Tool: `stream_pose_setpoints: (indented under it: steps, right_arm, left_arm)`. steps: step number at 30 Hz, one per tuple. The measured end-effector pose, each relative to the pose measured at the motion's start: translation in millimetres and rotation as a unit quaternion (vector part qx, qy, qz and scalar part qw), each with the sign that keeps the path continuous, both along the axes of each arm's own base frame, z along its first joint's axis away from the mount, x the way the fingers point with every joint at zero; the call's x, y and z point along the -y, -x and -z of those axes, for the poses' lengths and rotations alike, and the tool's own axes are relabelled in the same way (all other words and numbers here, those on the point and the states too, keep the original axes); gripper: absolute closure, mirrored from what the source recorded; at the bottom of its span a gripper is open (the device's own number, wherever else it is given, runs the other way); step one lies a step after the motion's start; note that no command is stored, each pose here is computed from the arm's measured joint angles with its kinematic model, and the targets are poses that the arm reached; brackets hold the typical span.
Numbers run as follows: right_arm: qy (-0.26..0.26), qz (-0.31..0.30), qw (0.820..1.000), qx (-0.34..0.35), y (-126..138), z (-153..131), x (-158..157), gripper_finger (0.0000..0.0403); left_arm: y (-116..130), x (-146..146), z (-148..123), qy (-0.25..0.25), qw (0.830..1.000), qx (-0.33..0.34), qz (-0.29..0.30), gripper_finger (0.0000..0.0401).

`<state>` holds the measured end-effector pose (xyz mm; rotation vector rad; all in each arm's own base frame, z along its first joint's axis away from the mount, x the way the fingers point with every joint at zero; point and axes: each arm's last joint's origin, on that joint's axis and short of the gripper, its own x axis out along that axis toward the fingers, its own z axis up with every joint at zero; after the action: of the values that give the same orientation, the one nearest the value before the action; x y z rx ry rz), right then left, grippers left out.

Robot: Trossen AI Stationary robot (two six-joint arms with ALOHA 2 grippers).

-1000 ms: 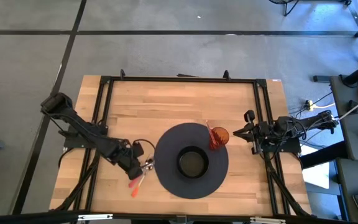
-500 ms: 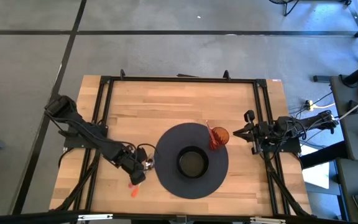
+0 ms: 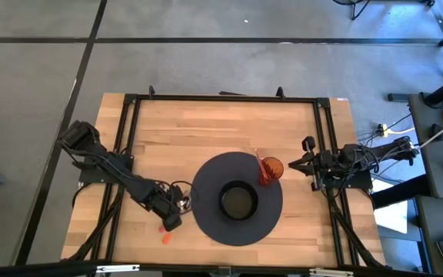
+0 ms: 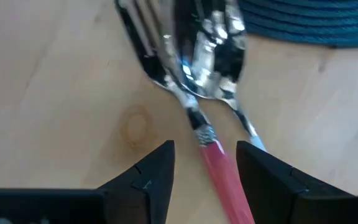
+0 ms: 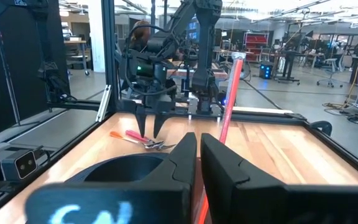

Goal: Pick & Place Utensil
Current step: Put the pink fork into the black bowl on the black mat

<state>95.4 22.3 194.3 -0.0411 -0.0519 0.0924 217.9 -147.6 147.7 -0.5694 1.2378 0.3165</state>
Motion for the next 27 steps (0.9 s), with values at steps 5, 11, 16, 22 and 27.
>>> stream_pose_setpoints:
  steps: [5,11,16,22,27]
  right_arm:
    - [0.002,0.000,1.000,-0.004,-0.1,0.7,0.0,0.0378]
    - [0.001,0.000,1.000,-0.003,0.0,0.6,0.0,0.0378]
    - [0.001,0.000,1.000,-0.003,0.0,0.7,0.0,0.0378]
    - [0.001,0.000,1.000,-0.003,0.0,0.6,0.0,0.0378]
    - [0.001,0.000,1.000,-0.004,0.0,0.7,0.0,0.0378]
  left_arm:
    - [-1.6,0.5,8.4,-0.014,1.000,-0.009,-0.011,0.0237]
    - [-10.3,6.6,9.8,-0.040,0.998,-0.045,-0.003,0.0238]
    - [-5.3,3.0,6.6,-0.088,0.989,-0.115,-0.020,0.0250]
    - [3.5,-3.5,8.2,-0.117,0.981,-0.153,-0.012,0.0275]
    - [3.0,-5.5,10.0,-0.112,0.980,-0.160,0.036,0.0295]
